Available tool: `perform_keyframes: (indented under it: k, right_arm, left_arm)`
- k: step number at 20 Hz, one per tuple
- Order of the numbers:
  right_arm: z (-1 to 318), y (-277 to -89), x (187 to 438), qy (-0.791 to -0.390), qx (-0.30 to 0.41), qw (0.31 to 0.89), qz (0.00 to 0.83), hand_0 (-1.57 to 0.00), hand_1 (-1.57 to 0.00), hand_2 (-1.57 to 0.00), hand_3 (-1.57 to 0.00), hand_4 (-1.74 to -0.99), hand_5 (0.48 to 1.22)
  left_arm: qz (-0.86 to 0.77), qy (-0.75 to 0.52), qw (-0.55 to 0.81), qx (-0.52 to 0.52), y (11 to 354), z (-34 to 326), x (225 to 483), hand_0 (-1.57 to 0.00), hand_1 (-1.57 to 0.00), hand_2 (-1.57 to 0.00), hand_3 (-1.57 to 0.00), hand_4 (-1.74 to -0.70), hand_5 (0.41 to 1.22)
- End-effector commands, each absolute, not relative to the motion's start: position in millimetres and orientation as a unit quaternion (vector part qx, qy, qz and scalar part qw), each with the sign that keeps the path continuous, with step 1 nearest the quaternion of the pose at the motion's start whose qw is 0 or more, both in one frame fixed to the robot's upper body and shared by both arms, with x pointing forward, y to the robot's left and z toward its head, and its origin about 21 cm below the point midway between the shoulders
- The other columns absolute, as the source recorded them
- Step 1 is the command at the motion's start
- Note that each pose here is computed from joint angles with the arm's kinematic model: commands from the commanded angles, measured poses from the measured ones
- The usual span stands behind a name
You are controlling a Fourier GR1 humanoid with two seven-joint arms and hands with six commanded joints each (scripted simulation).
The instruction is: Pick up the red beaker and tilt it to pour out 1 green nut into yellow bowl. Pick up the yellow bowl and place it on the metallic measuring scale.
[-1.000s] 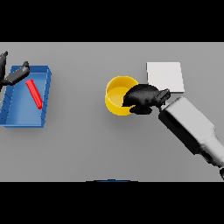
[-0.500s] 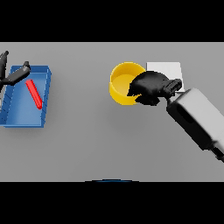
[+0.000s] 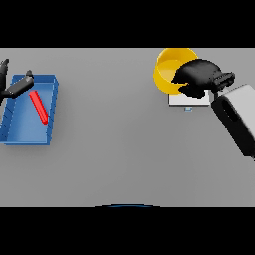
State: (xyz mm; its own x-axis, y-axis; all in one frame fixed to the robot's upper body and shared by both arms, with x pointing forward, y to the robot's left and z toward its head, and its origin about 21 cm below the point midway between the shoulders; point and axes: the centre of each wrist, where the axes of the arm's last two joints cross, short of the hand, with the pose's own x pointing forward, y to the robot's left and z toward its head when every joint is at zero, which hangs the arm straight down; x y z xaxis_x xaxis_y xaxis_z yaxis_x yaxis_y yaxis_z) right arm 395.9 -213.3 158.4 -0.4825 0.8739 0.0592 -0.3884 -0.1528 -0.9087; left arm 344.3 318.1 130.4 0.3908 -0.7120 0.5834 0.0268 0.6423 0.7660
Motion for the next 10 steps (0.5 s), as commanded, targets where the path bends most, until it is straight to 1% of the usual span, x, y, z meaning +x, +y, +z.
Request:
perform_keyframes:
  k: [1,3,5,6,9,10]
  right_arm:
    - [154.9,-219.8,400.0,-0.478,-0.255,0.449,0.711,-1.57,-1.57,-1.57,-1.20,-1.720,1.221]
    - [149.4,-234.6,406.4,-0.472,-0.261,0.462,0.703,-1.57,-1.57,-1.57,-1.18,-1.720,1.221]
    - [147.2,-241.1,412.4,-0.469,-0.271,0.472,0.695,-1.57,-1.57,-1.57,-1.17,-1.720,1.221]
    - [142.9,-246.3,415.6,-0.464,-0.274,0.481,0.692,-1.57,-1.57,-1.57,-1.18,-1.721,1.221]
    - [124.5,-252.7,423.8,-0.455,-0.282,0.497,0.683,-1.57,-1.57,-1.57,-1.25,-1.722,1.221]
    - [122.7,-257.2,424.6,-0.454,-0.281,0.501,0.681,-1.57,-1.57,-1.57,-1.31,-1.723,1.221]
  left_arm:
    - [-0.241,-0.494,0.761,0.346,316.1,131.6,344.4,0.00,0.00,0.00,0.00,-0.82,0.759]
    - [-0.236,-0.488,0.765,0.347,318.6,130.3,344.1,0.00,0.00,0.00,0.00,-0.83,0.769]
    - [-0.238,-0.490,0.762,0.349,321.1,131.4,343.5,0.00,0.00,0.00,0.00,-0.83,0.774]
    - [-0.241,-0.488,0.763,0.349,320.5,130.5,343.5,0.00,0.00,0.00,0.00,-0.82,0.772]
    - [-0.236,-0.488,0.763,0.352,322.3,133.4,344.1,0.00,0.00,0.00,0.00,-0.82,0.759]
    - [-0.237,-0.483,0.765,0.354,324.0,131.6,345.0,0.00,0.00,0.00,0.00,-0.82,0.756]
